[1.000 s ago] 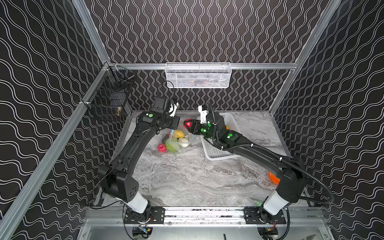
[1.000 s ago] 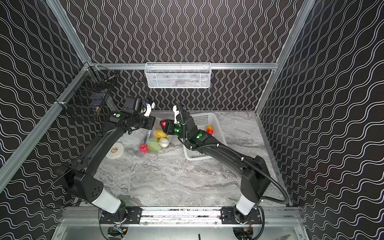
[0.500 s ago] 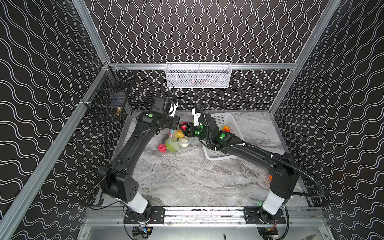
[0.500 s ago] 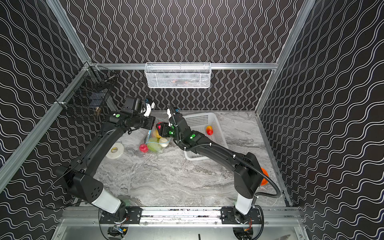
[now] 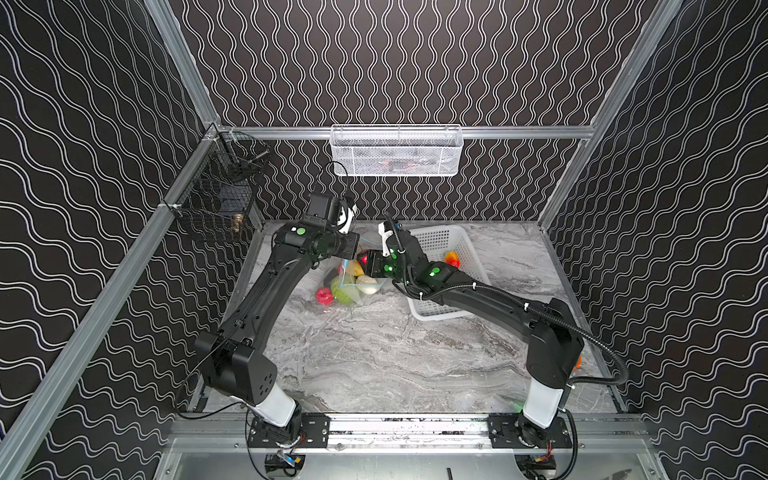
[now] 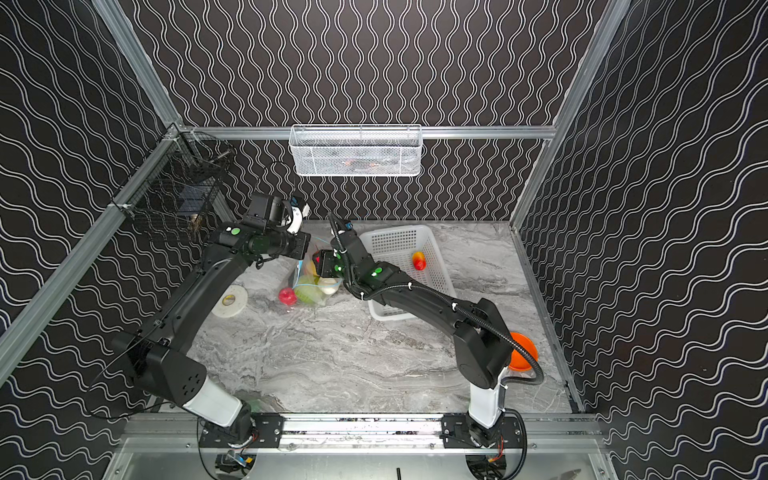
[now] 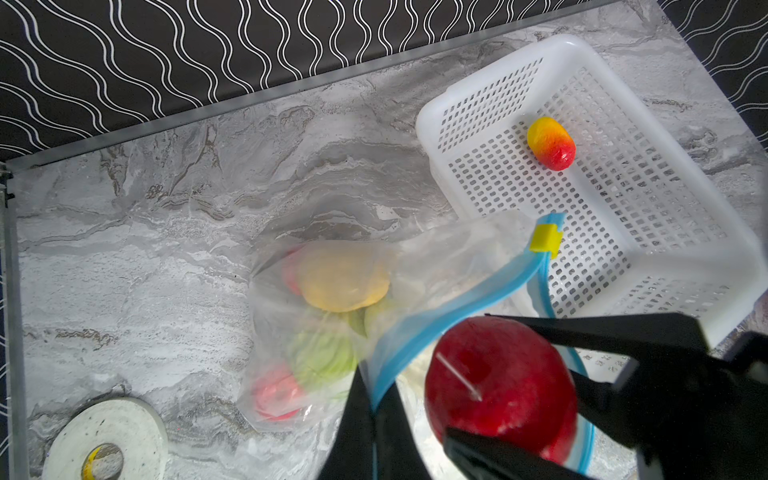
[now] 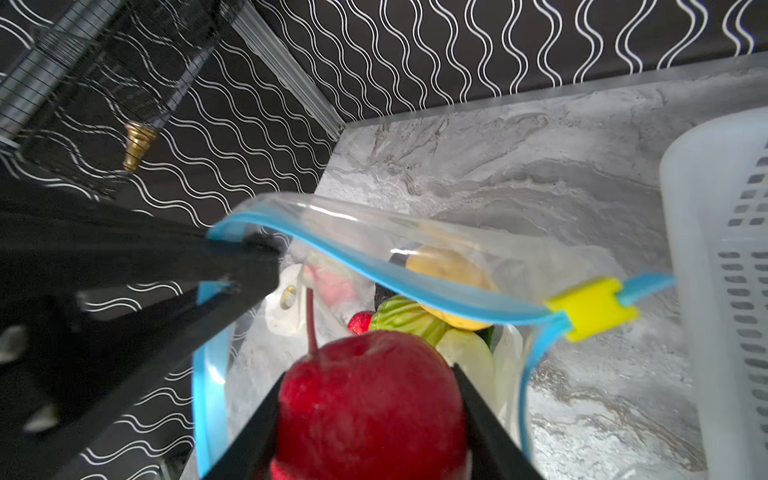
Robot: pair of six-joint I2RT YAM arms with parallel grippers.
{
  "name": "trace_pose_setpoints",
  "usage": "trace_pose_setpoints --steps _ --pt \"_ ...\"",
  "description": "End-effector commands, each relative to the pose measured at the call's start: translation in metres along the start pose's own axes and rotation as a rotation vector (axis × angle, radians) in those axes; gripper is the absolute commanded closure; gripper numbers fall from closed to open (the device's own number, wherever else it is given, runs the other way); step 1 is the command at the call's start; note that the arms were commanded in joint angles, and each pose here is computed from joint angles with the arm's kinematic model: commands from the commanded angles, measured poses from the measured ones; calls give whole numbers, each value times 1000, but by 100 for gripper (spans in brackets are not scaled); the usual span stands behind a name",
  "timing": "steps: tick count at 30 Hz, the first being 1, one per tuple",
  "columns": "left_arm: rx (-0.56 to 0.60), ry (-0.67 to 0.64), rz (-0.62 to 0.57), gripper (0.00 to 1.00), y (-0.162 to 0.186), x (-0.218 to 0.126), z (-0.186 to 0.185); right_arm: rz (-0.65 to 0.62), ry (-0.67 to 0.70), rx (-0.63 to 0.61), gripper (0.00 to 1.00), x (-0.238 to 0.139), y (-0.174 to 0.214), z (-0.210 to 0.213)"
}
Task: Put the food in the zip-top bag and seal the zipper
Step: 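Lower the red apple into the bag opening with the right gripper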
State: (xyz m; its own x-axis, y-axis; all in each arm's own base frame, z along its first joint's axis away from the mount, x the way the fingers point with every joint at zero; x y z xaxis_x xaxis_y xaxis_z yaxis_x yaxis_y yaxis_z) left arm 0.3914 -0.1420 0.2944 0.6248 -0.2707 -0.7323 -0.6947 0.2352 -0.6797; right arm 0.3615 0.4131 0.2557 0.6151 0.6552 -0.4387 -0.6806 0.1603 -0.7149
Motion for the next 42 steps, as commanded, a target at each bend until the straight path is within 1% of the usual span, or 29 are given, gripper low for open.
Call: trace_pose_setpoints --steps 1,3,8,10,13,22,27,33,38,42 --pt "-9 7 -22 100 -6 -1 -1 4 18 -5 45 2 -1 0" --pt "-7 4 -26 100 -6 -3 0 9 23 -6 43 4 1 -1" --pt "-7 -4 -28 100 -5 -4 1 9 28 -6 34 5 2 -2" --pt "-9 -2 -28 100 -5 -4 1 16 29 -7 28 6 3 -3" --pt "-10 6 -29 100 -6 -4 0 18 28 -3 22 6 3 -3" --pt "-12 10 -35 100 -6 -7 -1 -10 -4 0 12 -7 -6 6" --pt "-13 8 -38 100 -6 -8 0 -37 -10 -9 1 -21 -18 12" --pt "-20 15 -35 100 -6 -6 0 -55 -2 -13 1 -35 -24 13" --pt "-19 18 -34 100 -6 -6 -1 -79 -2 -52 1 -47 -31 14" --pt "-19 24 -42 100 -7 -9 -2 -61 2 -81 1 -48 -28 12"
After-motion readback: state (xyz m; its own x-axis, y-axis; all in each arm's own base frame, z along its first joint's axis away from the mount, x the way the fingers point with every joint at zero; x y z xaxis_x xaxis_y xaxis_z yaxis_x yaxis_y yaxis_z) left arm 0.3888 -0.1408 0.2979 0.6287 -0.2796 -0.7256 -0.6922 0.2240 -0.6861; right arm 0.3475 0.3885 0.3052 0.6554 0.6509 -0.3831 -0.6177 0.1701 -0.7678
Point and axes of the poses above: each gripper's point midway between its finger pads, its own x axis out along the fingers, its own z axis along the line the jaws close on, y = z × x, the point moved 2 cm from there along -x, back along the fingers, and after that the axes turned 1 degree about x, right-handed, at the moved point
